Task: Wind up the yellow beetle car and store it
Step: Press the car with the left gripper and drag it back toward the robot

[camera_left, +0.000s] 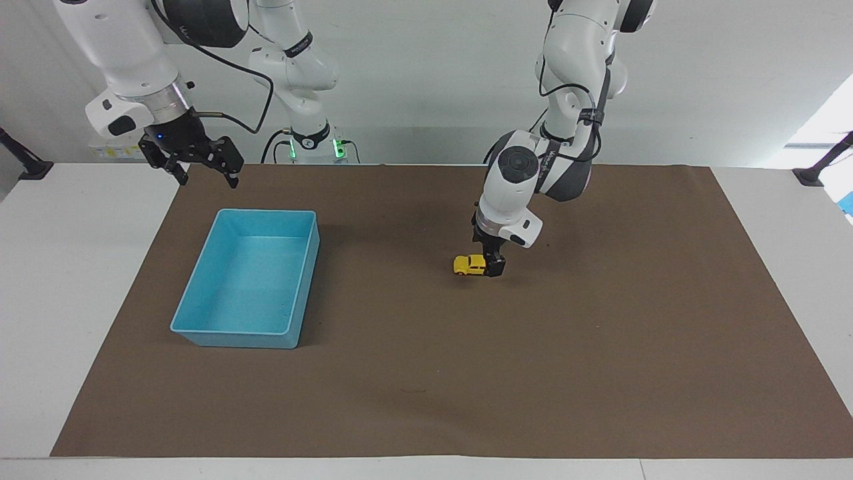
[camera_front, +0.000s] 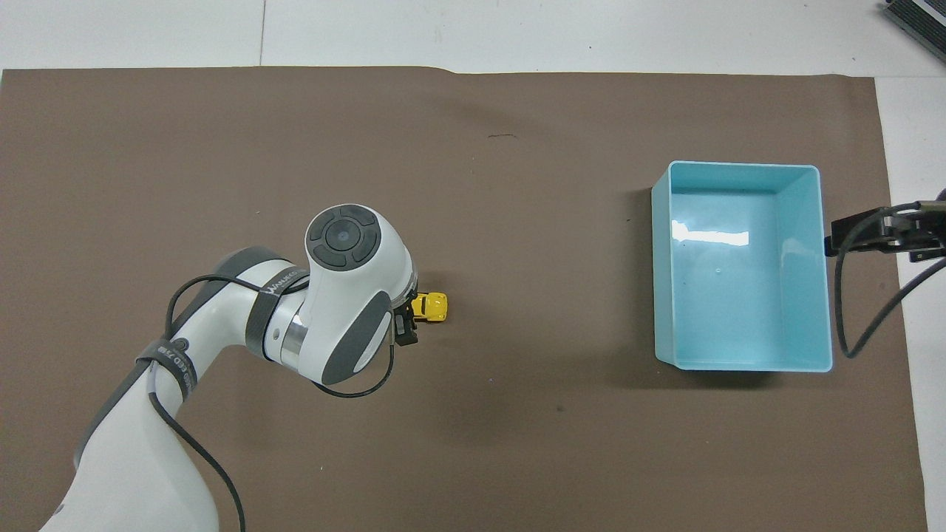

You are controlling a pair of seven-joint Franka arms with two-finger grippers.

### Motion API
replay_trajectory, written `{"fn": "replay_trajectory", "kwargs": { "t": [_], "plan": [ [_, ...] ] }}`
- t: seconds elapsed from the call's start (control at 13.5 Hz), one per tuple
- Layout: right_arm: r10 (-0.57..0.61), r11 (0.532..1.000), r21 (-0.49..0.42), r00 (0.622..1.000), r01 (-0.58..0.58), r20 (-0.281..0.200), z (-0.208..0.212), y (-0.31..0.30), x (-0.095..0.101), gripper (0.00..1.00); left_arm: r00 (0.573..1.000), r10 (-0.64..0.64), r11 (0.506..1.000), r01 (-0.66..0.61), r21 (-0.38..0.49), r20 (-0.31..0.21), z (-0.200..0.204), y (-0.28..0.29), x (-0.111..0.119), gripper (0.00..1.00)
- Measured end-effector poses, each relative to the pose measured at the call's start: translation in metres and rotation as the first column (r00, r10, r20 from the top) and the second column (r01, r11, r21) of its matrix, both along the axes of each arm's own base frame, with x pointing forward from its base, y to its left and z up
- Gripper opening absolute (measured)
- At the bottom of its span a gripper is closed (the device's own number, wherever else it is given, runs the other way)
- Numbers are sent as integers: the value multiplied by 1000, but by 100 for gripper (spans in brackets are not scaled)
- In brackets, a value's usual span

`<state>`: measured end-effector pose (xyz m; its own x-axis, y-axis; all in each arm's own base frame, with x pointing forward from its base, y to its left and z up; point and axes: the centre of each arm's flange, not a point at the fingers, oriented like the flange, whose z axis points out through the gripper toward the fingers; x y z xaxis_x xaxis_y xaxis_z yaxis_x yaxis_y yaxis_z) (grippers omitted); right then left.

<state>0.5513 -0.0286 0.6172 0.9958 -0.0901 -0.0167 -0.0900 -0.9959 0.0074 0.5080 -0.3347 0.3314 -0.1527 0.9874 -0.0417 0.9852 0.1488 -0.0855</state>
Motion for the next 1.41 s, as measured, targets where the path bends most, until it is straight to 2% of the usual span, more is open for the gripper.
{"fn": "replay_trajectory", "kwargs": {
  "t": [0.3, 0.52, 0.74, 0.89, 0.96, 1.19, 1.26, 1.41],
  "plan": [
    [0, 1000, 0, 1000, 0, 0, 0, 0, 0, 100, 1000, 10, 1000, -10, 1, 9, -13, -5, -11, 100],
    [0, 1000, 0, 1000, 0, 0, 0, 0, 0, 100, 999, 18, 1000, -17, -21, 47, -10, -7, -7, 100],
    [0, 1000, 0, 1000, 0, 0, 0, 0, 0, 100, 998, 22, 999, -21, -25, 53, -10, -7, -6, 100],
    [0, 1000, 0, 1000, 0, 0, 0, 0, 0, 100, 998, 24, 999, -22, -26, 55, -11, -7, -6, 96],
    [0, 1000, 0, 1000, 0, 0, 0, 0, 0, 100, 998, 25, 999, -23, -29, 60, -11, -7, -6, 87],
    [0, 1000, 0, 1000, 0, 0, 0, 0, 0, 100, 997, 27, 999, -24, -37, 73, -13, -7, -7, 50],
    [0, 1000, 0, 1000, 0, 0, 0, 0, 0, 100, 997, 25, 999, -22, -38, 80, -11, -7, -6, 42],
    [0, 1000, 0, 1000, 0, 0, 0, 0, 0, 100, 996, 20, 999, -17, -33, 83, -12, -6, -6, 42]
  ]
}}
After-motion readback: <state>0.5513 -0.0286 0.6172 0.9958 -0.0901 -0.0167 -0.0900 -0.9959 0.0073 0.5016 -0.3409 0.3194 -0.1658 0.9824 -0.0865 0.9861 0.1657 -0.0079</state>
